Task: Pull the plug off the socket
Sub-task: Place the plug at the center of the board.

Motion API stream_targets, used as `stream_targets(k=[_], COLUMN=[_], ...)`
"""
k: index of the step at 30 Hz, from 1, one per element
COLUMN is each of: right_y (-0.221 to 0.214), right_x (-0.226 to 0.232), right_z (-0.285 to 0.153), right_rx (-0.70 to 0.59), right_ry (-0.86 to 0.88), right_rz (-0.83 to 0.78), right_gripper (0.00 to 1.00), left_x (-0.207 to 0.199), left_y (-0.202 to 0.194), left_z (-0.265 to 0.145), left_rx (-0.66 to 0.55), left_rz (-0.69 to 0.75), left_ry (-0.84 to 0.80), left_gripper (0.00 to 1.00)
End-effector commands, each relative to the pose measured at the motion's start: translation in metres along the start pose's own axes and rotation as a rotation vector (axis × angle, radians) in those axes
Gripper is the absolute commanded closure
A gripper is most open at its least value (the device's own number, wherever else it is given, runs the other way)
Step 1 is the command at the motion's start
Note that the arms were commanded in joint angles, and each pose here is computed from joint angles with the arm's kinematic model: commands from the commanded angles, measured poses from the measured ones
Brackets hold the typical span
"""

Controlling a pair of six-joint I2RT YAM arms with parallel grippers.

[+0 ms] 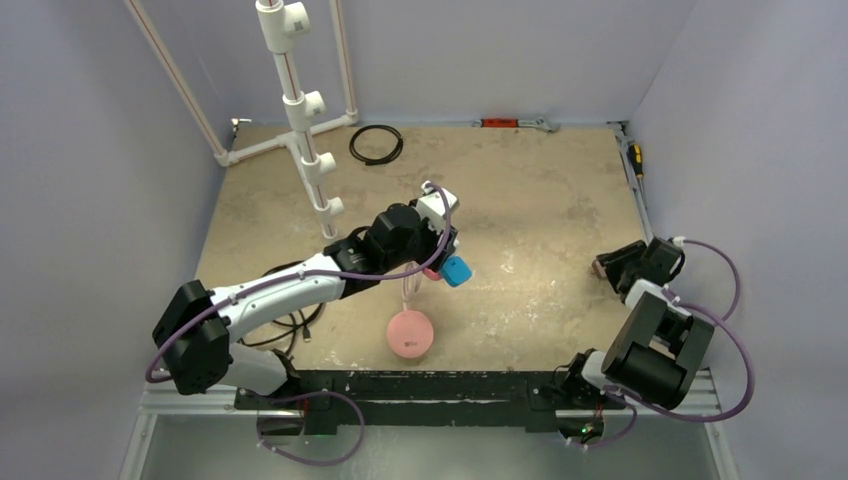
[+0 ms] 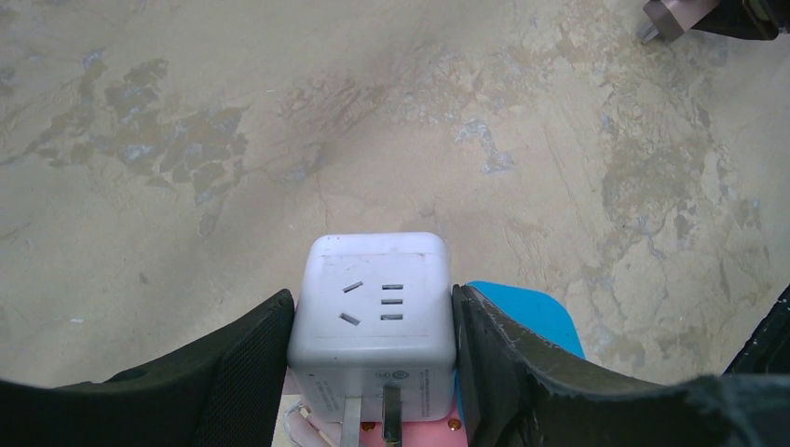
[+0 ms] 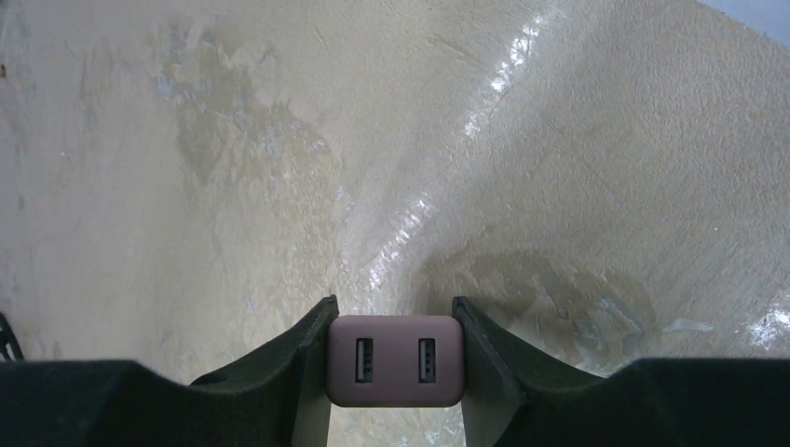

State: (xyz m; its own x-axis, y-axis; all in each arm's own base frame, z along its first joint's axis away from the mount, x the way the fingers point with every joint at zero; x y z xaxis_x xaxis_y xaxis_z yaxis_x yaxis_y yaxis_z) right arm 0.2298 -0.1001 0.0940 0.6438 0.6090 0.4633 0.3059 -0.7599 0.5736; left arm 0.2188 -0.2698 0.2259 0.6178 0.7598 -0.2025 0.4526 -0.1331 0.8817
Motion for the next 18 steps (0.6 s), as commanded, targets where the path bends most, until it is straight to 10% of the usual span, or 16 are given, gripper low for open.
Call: stream_targets(k=[1,18], right_y=[0.008,0.024], right_x=[0.001,0.001], right_z=[-0.002,-0.033], right_rx=[-0.065,-0.201], right_ry=[0.003,-0.078], right_rz=[-0.004,-0.075], right_gripper=[0.52,0.18], left_x=[-0.004,0.006], left_y=[0.032,0.038], left_z=[-0.014,-0.022], left_rx=[-0.149,-0.202], left_rz=[-0.04,-0.083], left_ry=[-0.013,0.068], left_gripper=[1.0,1.0])
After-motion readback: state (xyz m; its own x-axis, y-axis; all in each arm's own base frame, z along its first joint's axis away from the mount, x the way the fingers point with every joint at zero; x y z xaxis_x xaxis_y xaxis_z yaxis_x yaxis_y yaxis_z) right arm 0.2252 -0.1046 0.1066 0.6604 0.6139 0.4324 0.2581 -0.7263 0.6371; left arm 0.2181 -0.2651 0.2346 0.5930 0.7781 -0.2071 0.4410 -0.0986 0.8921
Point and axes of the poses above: each gripper's point midway between its finger pads, its own z axis out along the fingers, its own x axis along the line the jaws close on, y = z × x, the point moved 9 cm from there along -z, back along the fingers, and after that the axes turned 9 degrees about -z, right-handed, at the moved point
